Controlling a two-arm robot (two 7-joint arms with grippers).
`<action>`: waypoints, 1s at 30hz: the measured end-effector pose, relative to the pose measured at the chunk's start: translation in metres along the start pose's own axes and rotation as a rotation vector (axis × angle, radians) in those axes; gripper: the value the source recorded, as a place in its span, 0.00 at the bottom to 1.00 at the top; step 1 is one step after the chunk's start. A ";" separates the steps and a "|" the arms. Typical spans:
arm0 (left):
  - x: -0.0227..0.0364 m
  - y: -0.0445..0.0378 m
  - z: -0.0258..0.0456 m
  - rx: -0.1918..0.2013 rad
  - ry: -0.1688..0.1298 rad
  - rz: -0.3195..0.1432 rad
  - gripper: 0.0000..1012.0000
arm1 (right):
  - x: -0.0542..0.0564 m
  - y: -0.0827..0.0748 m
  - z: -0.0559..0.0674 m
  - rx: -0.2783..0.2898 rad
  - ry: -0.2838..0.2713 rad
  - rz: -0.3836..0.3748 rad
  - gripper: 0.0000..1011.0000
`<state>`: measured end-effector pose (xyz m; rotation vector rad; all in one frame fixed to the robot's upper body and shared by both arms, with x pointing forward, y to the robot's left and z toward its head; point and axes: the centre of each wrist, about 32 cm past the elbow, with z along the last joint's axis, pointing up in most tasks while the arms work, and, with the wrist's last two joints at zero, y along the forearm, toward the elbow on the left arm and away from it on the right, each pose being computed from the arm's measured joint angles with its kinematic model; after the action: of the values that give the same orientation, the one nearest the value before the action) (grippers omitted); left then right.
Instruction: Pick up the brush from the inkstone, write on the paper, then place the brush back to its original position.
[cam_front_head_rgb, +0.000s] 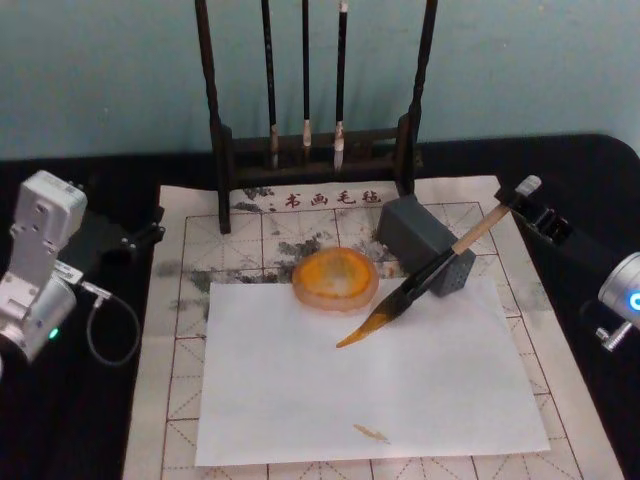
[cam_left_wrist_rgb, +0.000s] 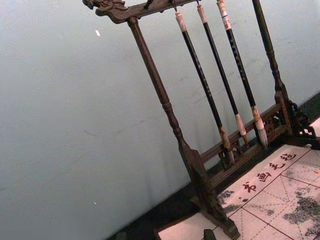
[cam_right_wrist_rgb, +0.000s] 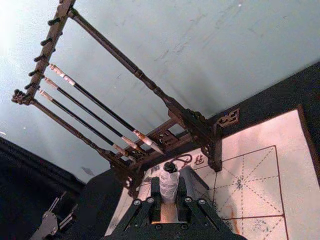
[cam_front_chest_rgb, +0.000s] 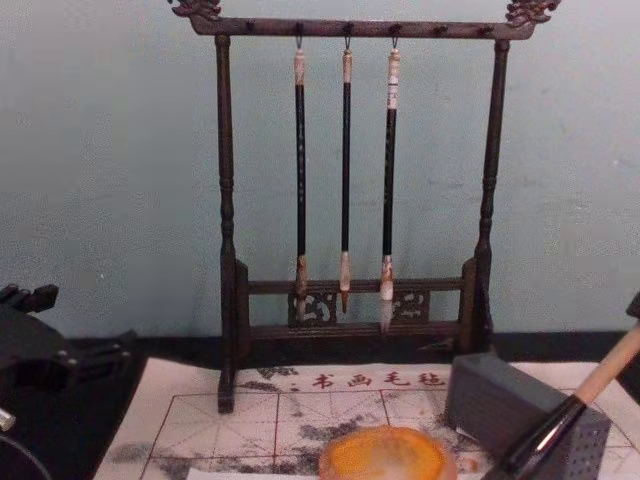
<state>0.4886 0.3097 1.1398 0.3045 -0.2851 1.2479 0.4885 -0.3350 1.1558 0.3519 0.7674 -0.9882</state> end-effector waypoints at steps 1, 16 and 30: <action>0.0000 0.0000 0.0000 0.000 0.000 0.000 0.99 | 0.000 0.000 0.000 0.002 0.000 -0.002 0.19; 0.0000 0.0000 0.0000 0.000 0.000 0.000 0.99 | -0.002 -0.001 0.002 0.006 0.014 0.005 0.19; 0.0000 0.0000 0.0000 0.000 0.000 0.000 0.99 | -0.009 0.000 0.004 0.013 0.053 0.028 0.19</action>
<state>0.4886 0.3097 1.1398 0.3045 -0.2850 1.2480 0.4872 -0.3317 1.1655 0.4003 0.8022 -0.9612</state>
